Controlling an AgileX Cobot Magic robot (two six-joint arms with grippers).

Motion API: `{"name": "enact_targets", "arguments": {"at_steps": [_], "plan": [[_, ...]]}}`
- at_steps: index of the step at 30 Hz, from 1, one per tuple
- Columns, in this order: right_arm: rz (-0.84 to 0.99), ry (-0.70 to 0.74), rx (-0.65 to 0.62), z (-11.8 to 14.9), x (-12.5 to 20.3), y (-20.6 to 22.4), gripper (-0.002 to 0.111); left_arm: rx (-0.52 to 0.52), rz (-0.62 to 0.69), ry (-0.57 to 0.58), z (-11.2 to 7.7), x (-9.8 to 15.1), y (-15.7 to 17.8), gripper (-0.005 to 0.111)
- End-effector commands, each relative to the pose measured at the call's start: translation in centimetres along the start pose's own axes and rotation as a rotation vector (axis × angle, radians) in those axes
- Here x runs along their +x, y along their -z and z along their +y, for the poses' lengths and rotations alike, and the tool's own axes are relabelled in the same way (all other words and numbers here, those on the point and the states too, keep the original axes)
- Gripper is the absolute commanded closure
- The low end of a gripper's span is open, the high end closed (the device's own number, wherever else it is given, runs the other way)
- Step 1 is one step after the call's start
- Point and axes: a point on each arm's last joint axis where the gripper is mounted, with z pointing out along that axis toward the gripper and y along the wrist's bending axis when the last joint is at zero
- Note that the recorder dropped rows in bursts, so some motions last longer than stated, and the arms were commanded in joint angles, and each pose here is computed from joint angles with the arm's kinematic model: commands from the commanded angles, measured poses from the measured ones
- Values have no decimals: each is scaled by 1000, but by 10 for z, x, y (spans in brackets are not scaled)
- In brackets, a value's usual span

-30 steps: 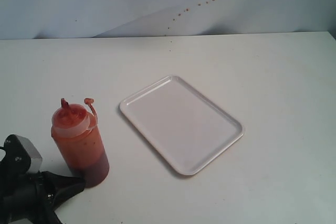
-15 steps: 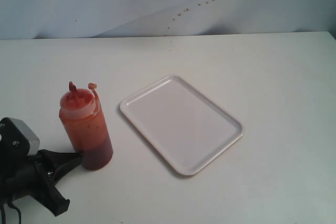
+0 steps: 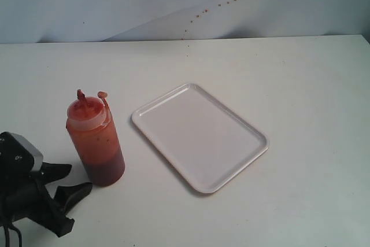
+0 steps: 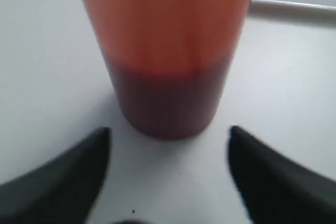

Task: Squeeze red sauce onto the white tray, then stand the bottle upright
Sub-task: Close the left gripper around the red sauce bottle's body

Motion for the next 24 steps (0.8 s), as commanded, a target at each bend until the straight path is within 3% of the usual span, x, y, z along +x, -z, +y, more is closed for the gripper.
{"name": "enact_targets", "arguments": {"at_steps": [1,8,12,24], "plan": [[-4,9,-1,0,1,0,108,-24,-83,123,4,-9,0,3],[-4,9,-1,0,1,0,108,47,-159,119,-2,-16,0,3],[-4,9,-1,0,1,0,108,34,-172,105,-1,-17,0,3],[-4,9,-1,0,1,0,108,80,-123,67,11,-11,-30,3]]}}
